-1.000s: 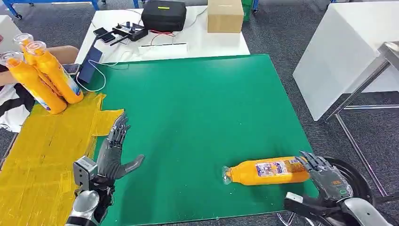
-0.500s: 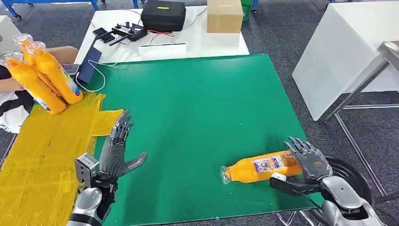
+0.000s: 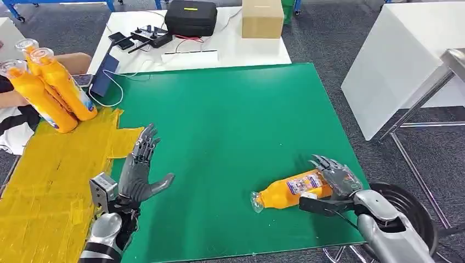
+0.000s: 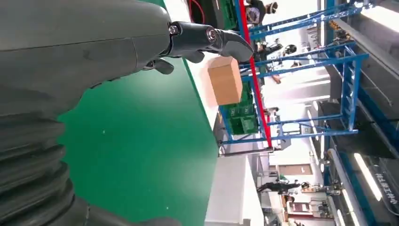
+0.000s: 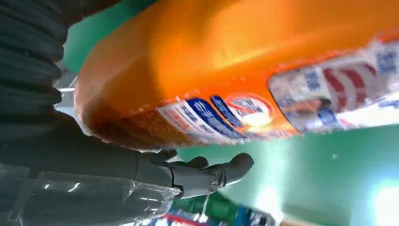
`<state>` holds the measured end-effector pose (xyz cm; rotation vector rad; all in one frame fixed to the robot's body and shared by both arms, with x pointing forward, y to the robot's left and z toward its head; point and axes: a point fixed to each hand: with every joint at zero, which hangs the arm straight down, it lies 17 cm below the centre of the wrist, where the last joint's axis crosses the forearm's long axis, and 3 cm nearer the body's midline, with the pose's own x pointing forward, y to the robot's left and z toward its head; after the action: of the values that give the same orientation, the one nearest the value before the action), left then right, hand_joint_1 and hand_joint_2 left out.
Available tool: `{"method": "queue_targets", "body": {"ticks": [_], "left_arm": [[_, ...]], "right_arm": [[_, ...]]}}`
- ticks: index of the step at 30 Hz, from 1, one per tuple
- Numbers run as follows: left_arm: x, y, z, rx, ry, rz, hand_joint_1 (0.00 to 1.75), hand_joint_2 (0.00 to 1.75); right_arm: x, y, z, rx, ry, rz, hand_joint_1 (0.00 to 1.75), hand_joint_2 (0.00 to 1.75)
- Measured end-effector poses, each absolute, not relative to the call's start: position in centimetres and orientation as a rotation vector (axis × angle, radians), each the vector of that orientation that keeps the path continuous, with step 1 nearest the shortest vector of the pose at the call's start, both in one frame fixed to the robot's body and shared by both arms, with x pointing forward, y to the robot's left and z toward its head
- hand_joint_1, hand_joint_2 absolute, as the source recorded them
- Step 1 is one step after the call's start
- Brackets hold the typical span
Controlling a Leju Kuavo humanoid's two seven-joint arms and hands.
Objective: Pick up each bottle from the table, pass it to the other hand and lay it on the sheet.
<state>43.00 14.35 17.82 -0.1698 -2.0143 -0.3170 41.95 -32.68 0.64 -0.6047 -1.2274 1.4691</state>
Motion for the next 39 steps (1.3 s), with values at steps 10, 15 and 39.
{"method": "queue_targets", "body": {"ticks": [10,15,39], "left_arm": [[43.5,13.8,17.8,-0.197,-2.013,-0.316,0.0,1.75],[43.8,13.4,17.6,-0.204,-2.008,-0.323,0.0,1.75],[44.0,13.3,17.6,-0.2,-2.01,-0.322,0.0,1.75]], "right_arm": [[40.5,-36.8,-0.2,-0.498,-1.087,1.57,0.65,1.75],[39.4,-39.5,0.0,-0.495,-1.019,1.625,0.99,1.75],[40.3,-37.7,-0.5,-0.616,-1.075,1.68,1.19,1.75]]}}
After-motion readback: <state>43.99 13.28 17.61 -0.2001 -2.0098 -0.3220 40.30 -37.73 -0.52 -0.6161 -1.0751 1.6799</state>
